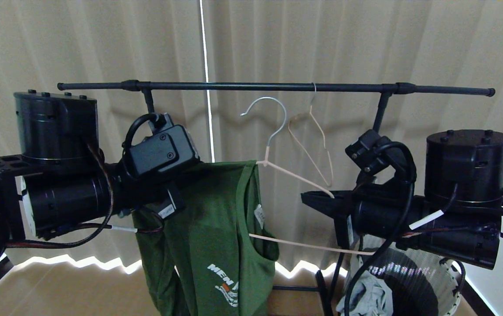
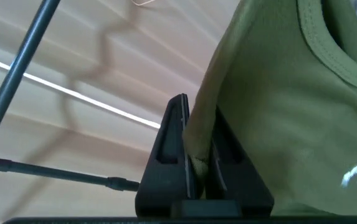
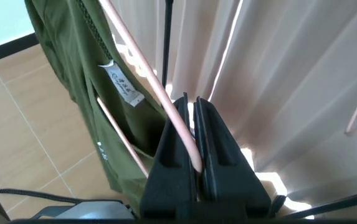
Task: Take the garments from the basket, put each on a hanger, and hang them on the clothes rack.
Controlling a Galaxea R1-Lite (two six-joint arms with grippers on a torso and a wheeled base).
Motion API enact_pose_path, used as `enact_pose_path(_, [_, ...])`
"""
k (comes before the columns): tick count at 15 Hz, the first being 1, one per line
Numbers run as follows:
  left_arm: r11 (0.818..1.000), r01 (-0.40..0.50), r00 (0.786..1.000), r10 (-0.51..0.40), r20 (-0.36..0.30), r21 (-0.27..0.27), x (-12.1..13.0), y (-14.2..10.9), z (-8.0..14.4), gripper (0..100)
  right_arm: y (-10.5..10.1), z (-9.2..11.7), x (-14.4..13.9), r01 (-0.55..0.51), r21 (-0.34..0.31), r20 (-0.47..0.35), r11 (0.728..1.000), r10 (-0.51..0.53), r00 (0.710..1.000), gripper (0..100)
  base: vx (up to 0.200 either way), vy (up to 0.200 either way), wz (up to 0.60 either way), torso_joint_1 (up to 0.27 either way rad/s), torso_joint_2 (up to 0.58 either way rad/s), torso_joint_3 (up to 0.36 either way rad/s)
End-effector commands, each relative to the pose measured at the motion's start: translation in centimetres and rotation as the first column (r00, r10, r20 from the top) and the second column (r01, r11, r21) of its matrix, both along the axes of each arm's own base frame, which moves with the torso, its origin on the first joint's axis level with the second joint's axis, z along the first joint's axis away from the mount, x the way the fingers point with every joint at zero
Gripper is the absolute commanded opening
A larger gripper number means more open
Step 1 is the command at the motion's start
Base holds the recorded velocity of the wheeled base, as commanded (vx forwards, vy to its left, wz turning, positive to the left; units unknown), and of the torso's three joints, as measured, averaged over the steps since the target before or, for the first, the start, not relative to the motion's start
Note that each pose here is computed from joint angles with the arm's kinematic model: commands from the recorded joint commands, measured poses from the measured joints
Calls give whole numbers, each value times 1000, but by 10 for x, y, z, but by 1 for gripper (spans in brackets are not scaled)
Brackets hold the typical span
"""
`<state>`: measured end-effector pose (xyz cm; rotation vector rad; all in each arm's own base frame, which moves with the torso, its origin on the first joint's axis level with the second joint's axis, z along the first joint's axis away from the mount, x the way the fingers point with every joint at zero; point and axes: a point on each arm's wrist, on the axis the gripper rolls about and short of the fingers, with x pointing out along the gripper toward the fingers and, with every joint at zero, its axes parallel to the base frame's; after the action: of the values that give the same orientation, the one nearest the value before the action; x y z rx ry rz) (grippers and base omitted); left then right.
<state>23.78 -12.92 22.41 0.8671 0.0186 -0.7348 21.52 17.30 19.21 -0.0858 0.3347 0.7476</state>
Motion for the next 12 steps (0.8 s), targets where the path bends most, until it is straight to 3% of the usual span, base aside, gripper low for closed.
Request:
enact_pose_path(1, [1000, -1, 1000, 1, 1, -1, 0, 0, 0, 0, 0, 0, 0, -1, 0, 0, 1000, 1, 1000, 0, 0, 0, 0, 0, 0, 0])
enact_pose_path(5, [1000, -26, 1000, 26, 16, -16, 2, 5, -6, 0, 0, -1, 1, 2, -3, -1, 1000, -2, 1000, 0, 0, 0, 0, 0, 0, 0])
enact_pose_path(6, [999, -37, 998, 39, 42, -29, 4, 7, -8, 0, 0, -2, 0, 2, -5, -4, 1000, -2, 1000, 100, 0, 0, 0, 0, 0, 0])
enact_pose_path(9, [994, -103, 992, 105, 65, -34, 10, 15, -15, 0, 0, -3, 1, 12, -6, -5, 1000, -12, 1000, 100, 0, 0, 0, 0, 0, 0])
enact_pose_path(11, [975, -221, 972, 223, 71, -31, 11, 21, -15, 0, -11, -2, 2, 45, -6, -1, 999, -45, 999, 100, 0, 0, 0, 0, 0, 0])
enact_pose_path(12, [962, -267, 961, 270, 53, -59, 11, 22, -14, 0, -17, -5, 0, 60, -10, -7, 998, -60, 998, 100, 0, 0, 0, 0, 0, 0])
